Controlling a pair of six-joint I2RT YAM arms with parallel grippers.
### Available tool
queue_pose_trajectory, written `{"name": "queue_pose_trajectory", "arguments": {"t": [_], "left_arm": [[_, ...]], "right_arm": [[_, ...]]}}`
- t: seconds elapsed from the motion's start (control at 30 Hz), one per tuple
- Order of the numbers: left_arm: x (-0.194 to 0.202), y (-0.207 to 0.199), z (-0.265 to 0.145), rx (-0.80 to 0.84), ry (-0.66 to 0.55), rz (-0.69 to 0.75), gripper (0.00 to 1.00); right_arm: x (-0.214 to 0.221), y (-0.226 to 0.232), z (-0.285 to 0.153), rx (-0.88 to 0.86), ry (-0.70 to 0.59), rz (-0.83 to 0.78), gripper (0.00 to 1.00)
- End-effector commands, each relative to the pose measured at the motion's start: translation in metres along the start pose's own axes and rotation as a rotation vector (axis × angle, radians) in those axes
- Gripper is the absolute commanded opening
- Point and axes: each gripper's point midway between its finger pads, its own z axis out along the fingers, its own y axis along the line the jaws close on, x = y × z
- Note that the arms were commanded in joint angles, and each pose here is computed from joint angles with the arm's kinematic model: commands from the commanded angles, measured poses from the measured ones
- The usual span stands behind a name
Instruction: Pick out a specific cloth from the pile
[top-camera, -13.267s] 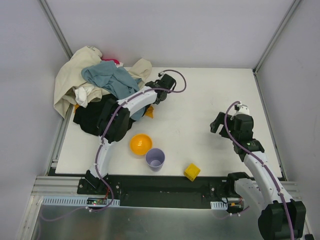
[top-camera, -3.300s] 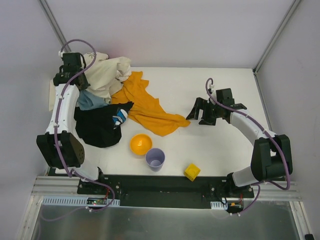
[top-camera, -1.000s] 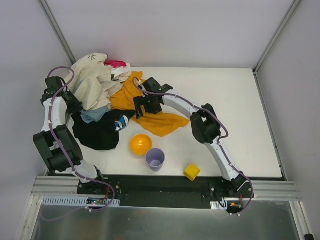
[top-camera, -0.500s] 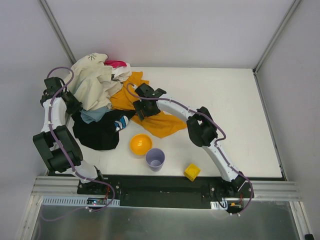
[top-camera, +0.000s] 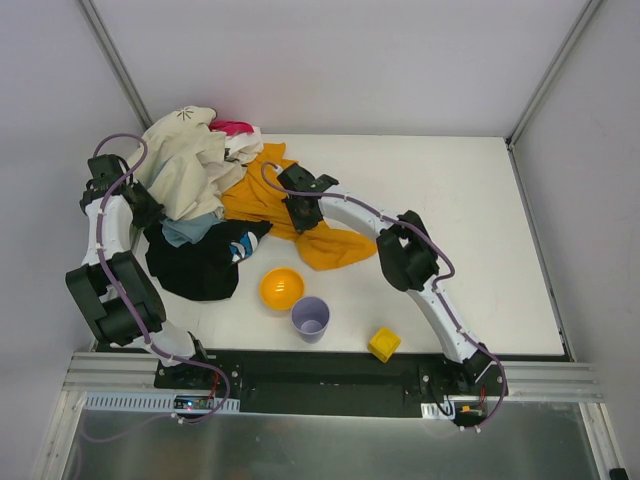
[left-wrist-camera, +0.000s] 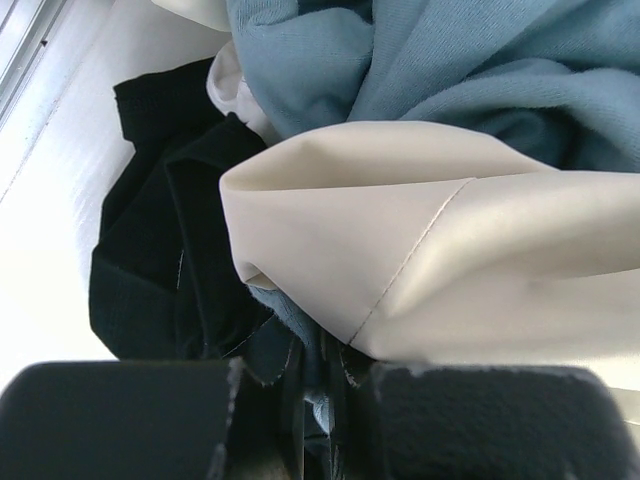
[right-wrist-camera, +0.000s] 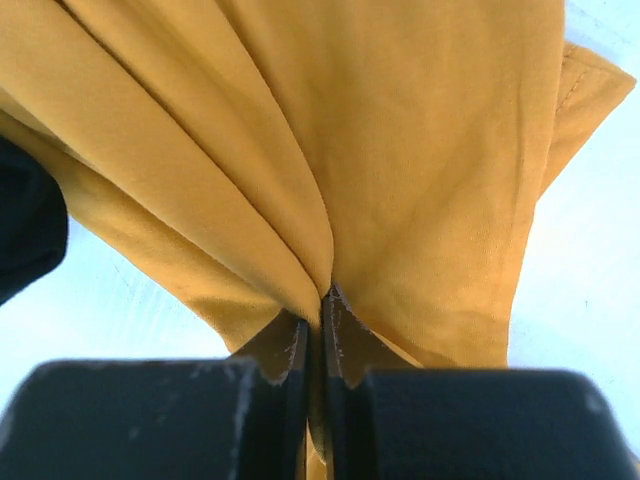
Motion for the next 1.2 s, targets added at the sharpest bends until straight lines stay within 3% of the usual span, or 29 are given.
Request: {"name": "queue_pose_trajectory", "arguments": {"t": [0.0,0.4,0.8,1.17], "left_arm": [[0.005,-0.004,-0.011,0.031,0.004,-0.006,0.00],[0.004,-0.005,-0.012,0.045,0.002,-0.012,0.00],[0.004,-0.005,-0.012,0.054,0.006,-0.015,0.00],[0.004,-0.004,-0.012,0.053,0.004,-0.016,0.00]], "right_arm": [[0.005,-0.006,-0.023,-0.015,0.039,-0.005,0.00],[-0.048,0.020,-0.096,-0.170,-0.149,0.011,0.00],[-0.111,0.008,-0.215,-0.227,-0.456,0.050,0.00],[-0.136,-0.008,-0.304,-0.249,-0.652,0.066,0.00]]}}
